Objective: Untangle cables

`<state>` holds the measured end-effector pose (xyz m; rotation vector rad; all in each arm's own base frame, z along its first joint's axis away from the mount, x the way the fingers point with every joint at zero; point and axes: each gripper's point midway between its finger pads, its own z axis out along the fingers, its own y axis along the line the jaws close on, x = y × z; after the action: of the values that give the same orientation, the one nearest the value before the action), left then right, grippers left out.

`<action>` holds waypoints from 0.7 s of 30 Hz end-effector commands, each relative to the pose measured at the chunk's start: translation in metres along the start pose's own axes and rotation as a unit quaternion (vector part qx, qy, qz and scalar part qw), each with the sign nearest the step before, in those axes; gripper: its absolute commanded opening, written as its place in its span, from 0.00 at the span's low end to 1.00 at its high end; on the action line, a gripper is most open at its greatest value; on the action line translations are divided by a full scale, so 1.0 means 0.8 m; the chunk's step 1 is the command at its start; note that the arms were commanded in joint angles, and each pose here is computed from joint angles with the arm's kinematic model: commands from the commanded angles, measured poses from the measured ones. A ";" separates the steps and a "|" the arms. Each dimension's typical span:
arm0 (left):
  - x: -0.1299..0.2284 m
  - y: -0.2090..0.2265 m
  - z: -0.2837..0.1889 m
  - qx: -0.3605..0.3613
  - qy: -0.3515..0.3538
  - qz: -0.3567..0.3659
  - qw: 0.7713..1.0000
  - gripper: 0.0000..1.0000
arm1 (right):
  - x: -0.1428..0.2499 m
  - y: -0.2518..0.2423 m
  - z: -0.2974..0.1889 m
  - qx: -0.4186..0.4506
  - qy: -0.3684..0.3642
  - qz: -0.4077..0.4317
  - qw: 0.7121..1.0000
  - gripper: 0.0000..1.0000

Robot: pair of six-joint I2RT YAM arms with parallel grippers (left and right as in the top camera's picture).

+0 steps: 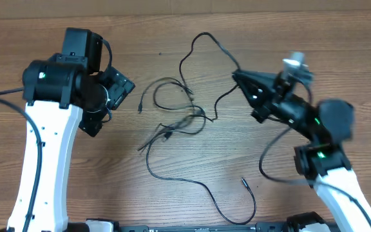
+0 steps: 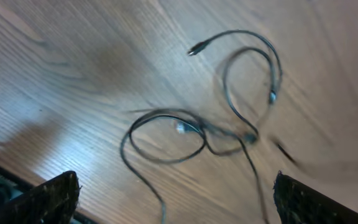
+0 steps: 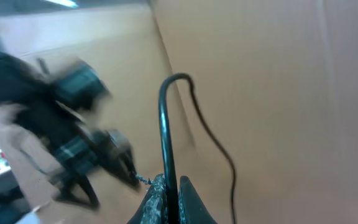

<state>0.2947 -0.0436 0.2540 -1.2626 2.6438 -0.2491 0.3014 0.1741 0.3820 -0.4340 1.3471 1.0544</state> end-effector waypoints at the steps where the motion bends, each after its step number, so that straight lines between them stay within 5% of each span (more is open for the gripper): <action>1: -0.006 0.000 0.006 -0.015 -0.001 0.027 1.000 1.00 | -0.068 0.038 -0.020 -0.003 -0.089 -0.056 0.994 0.04; 7: -0.004 0.004 0.016 -0.036 0.013 0.027 0.999 1.00 | -0.124 0.065 -0.045 0.010 -0.168 -0.073 0.983 0.04; 21: 0.041 -0.017 0.016 0.003 0.092 0.067 0.993 1.00 | -0.145 0.070 -0.033 -0.006 -0.173 -0.061 0.983 0.04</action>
<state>0.2874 -0.0626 0.2365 -1.1987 2.8222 -0.2931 0.2548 0.1428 0.4859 -0.3381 1.0248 0.9893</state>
